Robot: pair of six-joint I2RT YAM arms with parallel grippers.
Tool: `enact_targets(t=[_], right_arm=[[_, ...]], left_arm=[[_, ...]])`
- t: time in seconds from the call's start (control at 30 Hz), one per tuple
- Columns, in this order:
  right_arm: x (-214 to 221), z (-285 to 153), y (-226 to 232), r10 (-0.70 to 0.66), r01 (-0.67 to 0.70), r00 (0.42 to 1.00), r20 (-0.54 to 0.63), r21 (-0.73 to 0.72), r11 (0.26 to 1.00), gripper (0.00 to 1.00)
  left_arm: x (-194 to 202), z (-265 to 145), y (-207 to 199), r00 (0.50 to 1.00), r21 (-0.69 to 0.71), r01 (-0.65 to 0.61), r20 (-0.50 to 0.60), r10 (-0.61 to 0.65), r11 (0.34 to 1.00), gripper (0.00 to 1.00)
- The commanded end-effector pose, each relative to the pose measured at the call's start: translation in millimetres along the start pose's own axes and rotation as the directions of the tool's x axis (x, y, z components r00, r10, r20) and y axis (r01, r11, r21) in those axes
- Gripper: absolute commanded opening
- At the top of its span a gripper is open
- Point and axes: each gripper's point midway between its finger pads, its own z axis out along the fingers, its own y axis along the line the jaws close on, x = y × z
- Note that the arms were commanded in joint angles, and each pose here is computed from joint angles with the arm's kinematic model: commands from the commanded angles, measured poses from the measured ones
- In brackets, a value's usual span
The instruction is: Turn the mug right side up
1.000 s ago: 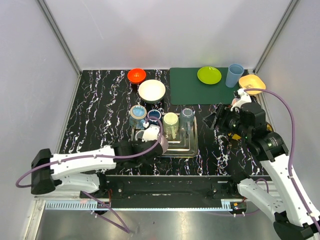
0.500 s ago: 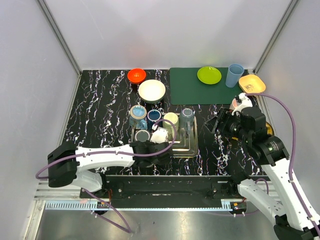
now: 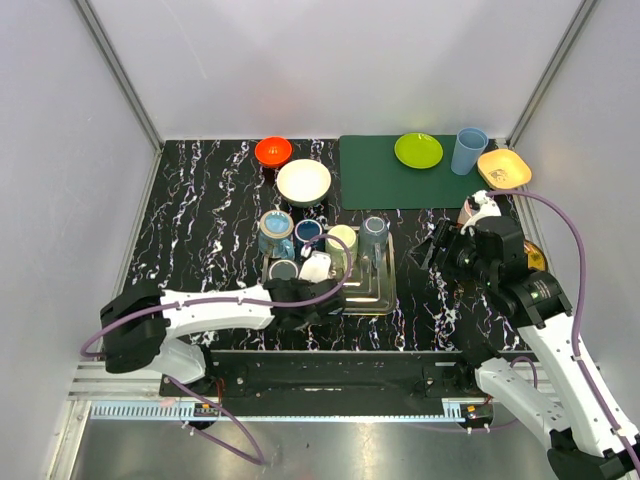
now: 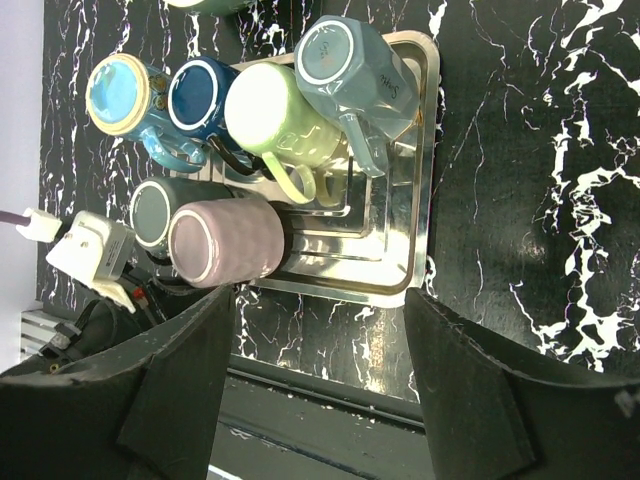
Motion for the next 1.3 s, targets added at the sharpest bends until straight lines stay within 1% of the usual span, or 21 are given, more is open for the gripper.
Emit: enact_targets(t=[0.0,0.1,0.2,0.23,0.33,0.47,0.57,0.6,0.63,0.7,0.8,0.87,0.97,1.03,1.13,1.2,1.27], right_arm=[[-1.7,0.6,-2.7,0.022,-0.022,1.0,0.014,0.016,1.0,0.73],[0.2,0.2,-1.9,0.026,-0.026,1.0,0.005,0.011,1.0,0.73],[0.4,-0.5,-3.0,0.024,-0.024,1.0,0.005,0.017,1.0,0.73],[0.2,-0.9,-3.7,0.024,-0.024,1.0,0.007,0.019,1.0,0.73],[-0.6,-2.5,-4.9,0.02,-0.02,1.0,0.012,0.027,0.999,0.73],[-0.3,0.0,-11.3,0.017,-0.018,1.0,0.007,0.065,0.998,0.73],[-0.9,5.4,-33.8,0.033,-0.035,0.999,0.013,0.194,0.98,0.74],[0.0,6.7,-49.5,0.034,-0.039,0.999,0.025,0.273,0.961,0.75],[2.5,11.3,-58.2,0.037,-0.04,0.999,0.016,0.319,0.947,0.75],[3.9,17.4,-78.2,0.053,-0.068,0.997,0.049,0.41,0.91,0.77],[10.2,29.1,-98.4,0.082,-0.107,0.994,0.072,0.496,0.862,0.8],[21.1,38.4,-110.0,0.111,-0.126,0.992,0.061,0.535,0.835,0.82],[37.0,53.4,-125.1,0.143,-0.134,0.989,0.031,0.586,0.799,0.81],[42.9,59.2,-135.4,0.159,-0.137,0.987,0.021,0.628,0.766,0.76],[41.6,60.8,-145.6,0.174,-0.175,0.982,0.069,0.668,0.723,0.66],[36.4,59.6,-150.0,0.174,-0.198,0.979,0.104,0.685,0.701,0.66],[32.2,56.2,-156.5,0.168,-0.207,0.978,0.126,0.71,0.673,0.69]], left_arm=[[-30.1,8.3,-4.7,0.995,0.001,0.051,0.081,-0.051,0.999,0.1],[-36.8,12.0,-3.4,0.995,-0.011,0.048,0.083,-0.047,0.999,0.11],[-40.1,11.4,-5.0,0.996,-0.007,0.039,0.082,-0.039,0.999,0.23],[-39.7,10.7,-6.4,0.996,0.0,0.038,0.08,-0.038,0.999,0.32],[-38.3,8.7,-7.4,0.997,0.015,0.037,0.072,-0.038,0.999,0.43],[-41.6,-2.2,-8.2,0.995,0.04,0.038,0.088,-0.042,0.998,0.54],[-46.7,-18.3,-13.7,0.993,0.078,0.035,0.113,-0.043,0.996,0.57],[-50.1,-24.5,-15.3,0.991,0.091,0.034,0.124,-0.045,0.995,0.58],[-52.8,-30.1,-16.7,0.99,0.102,0.034,0.136,-0.048,0.994,0.59],[-63.2,-50.8,-22.8,0.983,0.149,0.036,0.173,-0.062,0.988,0.62],[-76.6,-82.5,-30.3,0.971,0.224,0.037,0.224,-0.088,0.974,0.65],[-86.4,-107.6,-35.4,0.958,0.29,0.038,0.262,-0.118,0.956,0.67],[-96.5,-133.1,-36.5,0.935,0.353,0.038,0.319,-0.158,0.935,0.68],[-101.7,-142.6,-33.6,0.921,0.377,0.047,0.341,-0.186,0.925,0.68],[-100.5,-142.9,-28.0,0.914,0.387,0.053,0.353,-0.201,0.921,0.68],[-97.2,-140.4,-25.9,0.913,0.391,0.055,0.353,-0.204,0.919,0.68],[-94.7,-140.3,-23.4,0.911,0.399,0.056,0.354,-0.21,0.915,0.68]])
